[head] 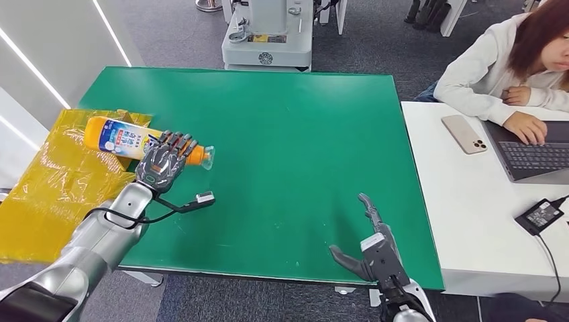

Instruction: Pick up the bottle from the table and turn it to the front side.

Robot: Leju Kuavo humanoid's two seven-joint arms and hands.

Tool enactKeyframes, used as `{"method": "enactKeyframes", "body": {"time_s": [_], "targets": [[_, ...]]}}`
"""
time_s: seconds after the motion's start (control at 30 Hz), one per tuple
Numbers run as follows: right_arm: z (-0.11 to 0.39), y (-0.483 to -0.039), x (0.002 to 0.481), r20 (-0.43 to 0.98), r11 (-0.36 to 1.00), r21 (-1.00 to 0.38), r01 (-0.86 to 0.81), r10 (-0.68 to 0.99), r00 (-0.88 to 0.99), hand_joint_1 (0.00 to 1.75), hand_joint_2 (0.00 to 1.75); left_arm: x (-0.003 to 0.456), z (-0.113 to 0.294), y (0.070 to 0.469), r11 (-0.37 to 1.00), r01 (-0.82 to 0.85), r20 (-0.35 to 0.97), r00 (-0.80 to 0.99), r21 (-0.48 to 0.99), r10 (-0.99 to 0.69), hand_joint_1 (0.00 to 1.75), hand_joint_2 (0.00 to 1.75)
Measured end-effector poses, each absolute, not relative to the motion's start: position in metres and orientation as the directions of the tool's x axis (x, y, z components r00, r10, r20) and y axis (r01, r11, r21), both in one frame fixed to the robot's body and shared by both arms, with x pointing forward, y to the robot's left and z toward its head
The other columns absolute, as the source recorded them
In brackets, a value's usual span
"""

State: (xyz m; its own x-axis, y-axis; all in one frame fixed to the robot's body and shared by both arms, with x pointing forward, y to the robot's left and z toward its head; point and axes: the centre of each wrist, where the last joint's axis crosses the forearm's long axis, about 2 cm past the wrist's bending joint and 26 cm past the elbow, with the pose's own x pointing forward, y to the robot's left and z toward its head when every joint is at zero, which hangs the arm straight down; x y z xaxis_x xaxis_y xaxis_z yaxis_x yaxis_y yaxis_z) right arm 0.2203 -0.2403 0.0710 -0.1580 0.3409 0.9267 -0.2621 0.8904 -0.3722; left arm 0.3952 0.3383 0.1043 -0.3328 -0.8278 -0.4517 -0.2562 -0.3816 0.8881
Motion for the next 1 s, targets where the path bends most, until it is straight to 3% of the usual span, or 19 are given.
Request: {"method": "enactKeyframes", "body": {"time_s": [0.23, 0.47, 0.6, 1.0], "targets": [[0.071, -0.248, 0.203, 0.933, 0.907, -0.359, -0.220, 0.338, -0.127, 0.00, 1.75, 0.370, 0.073, 0.376, -0.469, -0.035, -0.451, -0.348, 0.882, -0.822, 1.75, 1.75], [0.073, -0.250, 0.199, 0.929, 0.901, -0.367, -0.232, 0.345, -0.132, 0.00, 1.75, 0.362, 0.067, 0.400, -0.505, 0.052, -0.462, -0.330, 0.862, -0.823, 1.70, 1.75], [0.073, -0.250, 0.200, 0.925, 0.891, -0.379, -0.251, 0.355, -0.136, 0.00, 1.75, 0.360, 0.068, 0.411, -0.514, 0.092, -0.462, -0.328, 0.853, -0.824, 0.00, 1.75], [0.080, -0.247, 0.201, 0.918, 0.882, -0.393, -0.260, 0.359, -0.169, 0.00, 1.75, 0.363, 0.070, 0.408, -0.372, 0.093, -0.329, -0.306, 0.923, -0.893, 0.00, 1.75]]}}
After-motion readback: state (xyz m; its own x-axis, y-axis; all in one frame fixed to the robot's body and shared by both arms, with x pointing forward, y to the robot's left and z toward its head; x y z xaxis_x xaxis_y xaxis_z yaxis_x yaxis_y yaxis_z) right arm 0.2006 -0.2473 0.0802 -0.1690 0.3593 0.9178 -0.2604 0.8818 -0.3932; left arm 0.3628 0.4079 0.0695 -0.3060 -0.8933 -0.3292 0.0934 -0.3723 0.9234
